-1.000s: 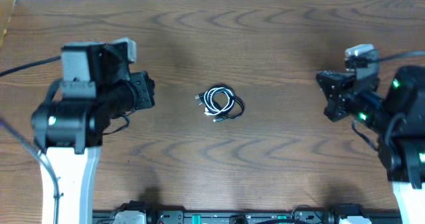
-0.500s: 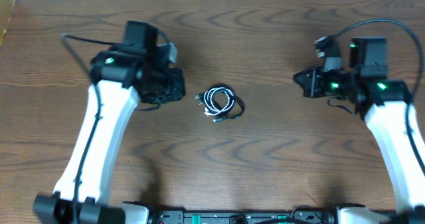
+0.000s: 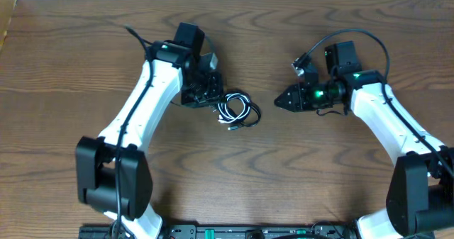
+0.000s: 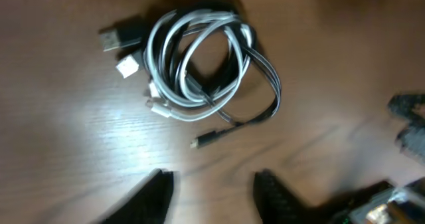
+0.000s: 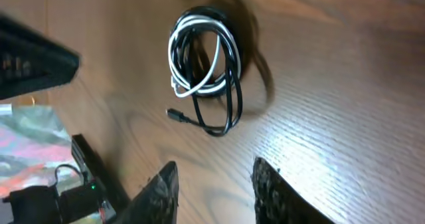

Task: Untangle cables
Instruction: 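Lower both grippers onto the black and white cable bundle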

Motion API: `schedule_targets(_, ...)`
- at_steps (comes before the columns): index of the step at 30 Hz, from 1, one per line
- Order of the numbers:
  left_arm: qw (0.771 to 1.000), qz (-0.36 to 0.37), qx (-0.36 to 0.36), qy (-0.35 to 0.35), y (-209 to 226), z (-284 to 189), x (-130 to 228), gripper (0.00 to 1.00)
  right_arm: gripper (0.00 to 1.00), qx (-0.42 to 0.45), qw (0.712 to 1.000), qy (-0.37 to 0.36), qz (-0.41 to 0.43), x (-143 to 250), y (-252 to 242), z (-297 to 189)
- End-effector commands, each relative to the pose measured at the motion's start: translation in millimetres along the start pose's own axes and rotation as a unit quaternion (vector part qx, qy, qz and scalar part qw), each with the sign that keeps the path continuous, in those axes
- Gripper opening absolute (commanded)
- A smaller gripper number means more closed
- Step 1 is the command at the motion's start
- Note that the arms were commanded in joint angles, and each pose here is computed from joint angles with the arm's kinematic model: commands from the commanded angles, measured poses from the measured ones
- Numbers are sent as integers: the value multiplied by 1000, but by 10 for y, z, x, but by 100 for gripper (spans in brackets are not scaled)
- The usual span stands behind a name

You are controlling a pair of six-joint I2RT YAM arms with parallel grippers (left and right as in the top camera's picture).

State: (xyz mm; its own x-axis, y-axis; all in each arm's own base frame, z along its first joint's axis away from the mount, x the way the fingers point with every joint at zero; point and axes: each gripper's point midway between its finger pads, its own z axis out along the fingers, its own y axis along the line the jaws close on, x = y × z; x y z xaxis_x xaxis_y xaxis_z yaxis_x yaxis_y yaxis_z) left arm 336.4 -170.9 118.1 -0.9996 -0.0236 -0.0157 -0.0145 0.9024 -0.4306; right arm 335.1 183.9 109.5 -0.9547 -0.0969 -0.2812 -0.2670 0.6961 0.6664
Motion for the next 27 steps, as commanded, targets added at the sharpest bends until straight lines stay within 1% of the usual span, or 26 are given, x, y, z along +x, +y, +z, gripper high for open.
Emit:
schedule_targets(1,1000,-3,3,11,2,165,-34,52,33,-11,1000,2,-15,-23,90,59)
schedule_targets(4,1000,-6,1,18,46,301,-79,52,33,16,999,12,-27,16,69,172)
schedule_targets(7,999,-12,-10,30,130,445,-94,52,34,63,998,19,-17,53,3,312)
schedule_targets(10,998,-17,-53,30,317,538,-123,53,34,92,996,10,-1,26,-23,430)
schedule_targets(11,997,-17,-74,26,399,562,-145,52,33,96,995,5,0,1,-13,478)
schedule_targets(13,995,-15,-93,18,473,587,-189,52,31,98,995,-3,-6,-35,11,548)
schedule_targets(17,996,-10,-86,8,457,640,-265,52,32,96,995,-10,-29,-79,59,710)
schedule_targets(20,997,-9,-69,13,395,658,-249,52,33,96,995,-10,-33,-84,48,768)
schedule_targets(27,997,6,-71,23,281,717,-165,52,38,134,990,-19,-32,-125,-121,799)
